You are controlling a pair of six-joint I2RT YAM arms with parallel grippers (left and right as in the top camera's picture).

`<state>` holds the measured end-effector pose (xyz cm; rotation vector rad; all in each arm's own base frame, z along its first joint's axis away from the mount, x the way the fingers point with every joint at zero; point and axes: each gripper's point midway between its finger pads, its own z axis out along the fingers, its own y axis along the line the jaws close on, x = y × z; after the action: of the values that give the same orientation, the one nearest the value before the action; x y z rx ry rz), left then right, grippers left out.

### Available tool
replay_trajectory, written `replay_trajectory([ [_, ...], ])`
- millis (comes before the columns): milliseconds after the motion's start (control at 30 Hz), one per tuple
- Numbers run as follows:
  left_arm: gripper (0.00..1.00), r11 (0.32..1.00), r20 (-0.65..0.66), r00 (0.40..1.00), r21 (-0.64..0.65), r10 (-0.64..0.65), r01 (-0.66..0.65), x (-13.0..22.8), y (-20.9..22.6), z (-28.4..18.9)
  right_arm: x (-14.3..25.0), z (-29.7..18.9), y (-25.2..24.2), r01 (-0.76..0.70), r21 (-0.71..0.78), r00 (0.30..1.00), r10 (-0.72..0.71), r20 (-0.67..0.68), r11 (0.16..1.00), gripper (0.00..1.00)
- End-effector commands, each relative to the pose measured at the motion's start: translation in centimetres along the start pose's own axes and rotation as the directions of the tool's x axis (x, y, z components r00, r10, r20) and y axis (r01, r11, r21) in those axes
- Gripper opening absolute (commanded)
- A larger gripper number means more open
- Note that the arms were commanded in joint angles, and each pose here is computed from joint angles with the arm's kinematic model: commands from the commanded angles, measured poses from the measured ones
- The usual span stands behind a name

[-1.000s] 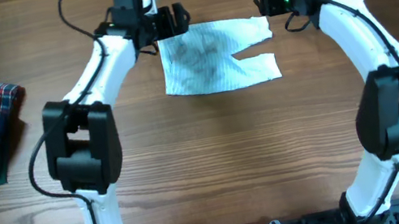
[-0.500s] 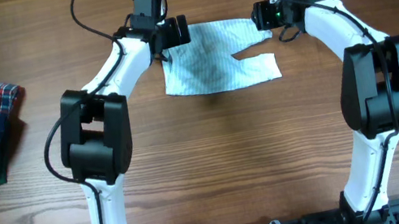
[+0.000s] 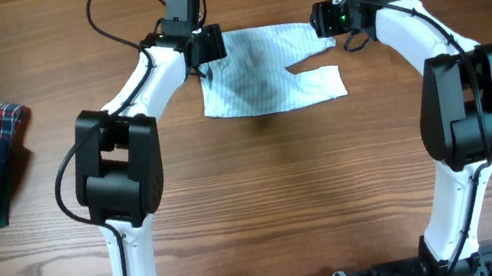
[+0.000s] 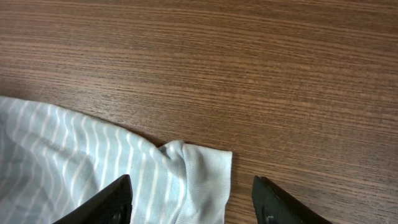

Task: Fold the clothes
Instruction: 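Grasp the garment's far corners with both grippers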

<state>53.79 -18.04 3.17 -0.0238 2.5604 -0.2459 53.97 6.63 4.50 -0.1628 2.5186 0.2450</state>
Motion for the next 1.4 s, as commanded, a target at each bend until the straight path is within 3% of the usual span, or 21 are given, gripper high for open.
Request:
replay_trajectory([
  [0, 0.79, 0.999, 0.009, 1.000, -0.049, 0.001, -0.001, -0.2, 1.1, 0.7, 1.3, 1.1, -0.4, 0.014, 0.016, 0.999, -0.013, -0.030, 1.000, 0.63],
  [300, 0.75, 0.997, -0.003, 1.000, -0.073, -0.002, 0.002, 0.7, 2.0, 2.4, 4.1, 3.7, -0.9, -0.025, 0.018, 0.994, 0.027, -0.104, 1.000, 0.62],
  [333, 0.72, 0.997, 0.003, 1.000, -0.071, -0.003, 0.003, 0.5, 2.0, 2.4, 4.3, 3.8, -0.9, -0.025, 0.018, 0.994, 0.027, -0.107, 1.000, 0.61],
  [500, 0.30, 0.998, 0.025, 1.000, -0.063, -0.003, 0.004, 0.0, 1.8, 2.4, 4.3, 3.8, -0.9, -0.024, 0.018, 0.994, 0.025, -0.109, 1.000, 0.53],
  [567, 0.22, 0.998, 0.030, 1.000, -0.061, -0.002, 0.004, -0.2, 1.7, 2.4, 4.2, 3.8, -0.9, -0.024, 0.017, 0.994, 0.025, -0.106, 1.000, 0.46],
  [733, 0.24, 0.998, 0.039, 0.999, -0.058, -0.003, 0.005, -0.4, 1.6, 2.4, 3.9, 3.9, -0.7, -0.016, 0.015, 0.996, 0.017, -0.092, 1.000, 0.19],
  [933, 0.23, 0.998, 0.043, 0.999, -0.057, 0.001, 0.001, -0.5, 1.6, 2.4, 2.7, 4.0, -0.7, -0.009, 0.014, 0.999, 0.010, -0.046, 1.000, 0.20],
  [1000, 0.05, 0.999, 0.050, 0.999, -0.054, 0.002, 0.001, -0.7, 1.5, 2.4, 2.7, 4.0, -0.6, -0.007, 0.013, 0.999, 0.008, -0.045, 1.000, 0.19],
  [1100, 0.04, 0.997, 0.061, 0.997, -0.053, 0.053, -0.050, -1.0, 1.4, 2.4, 2.7, 4.0, -0.5, -0.006, 0.013, 0.999, 0.007, -0.044, 1.000, 0.19],
  [1133, 0.06, 0.997, 0.061, 0.997, -0.053, 0.053, -0.050, -1.0, 1.4, 2.4, 2.5, 4.0, -0.6, -0.005, 0.013, 0.999, 0.005, -0.037, 1.000, 0.24],
  [1167, 0.18, 0.997, 0.061, 0.997, -0.053, 0.053, -0.050, -1.0, 1.4, 2.4, 2.3, 4.0, -0.6, -0.004, 0.013, 1.000, 0.005, -0.030, 1.000, 0.45],
  [1200, 0.52, 0.997, 0.064, 0.997, -0.052, 0.052, -0.049, -1.1, 1.4, 2.4, 1.9, 4.0, -0.5, -0.002, 0.013, 1.000, 0.003, -0.014, 1.000, 0.67],
  [1367, 0.80, 0.998, 0.100, 0.994, -0.042, 0.051, -0.047, -2.0, 1.1, 2.3, 1.1, 4.2, -0.3, 0.007, 0.010, 1.000, -0.008, 0.023, 1.000, 0.69],
])
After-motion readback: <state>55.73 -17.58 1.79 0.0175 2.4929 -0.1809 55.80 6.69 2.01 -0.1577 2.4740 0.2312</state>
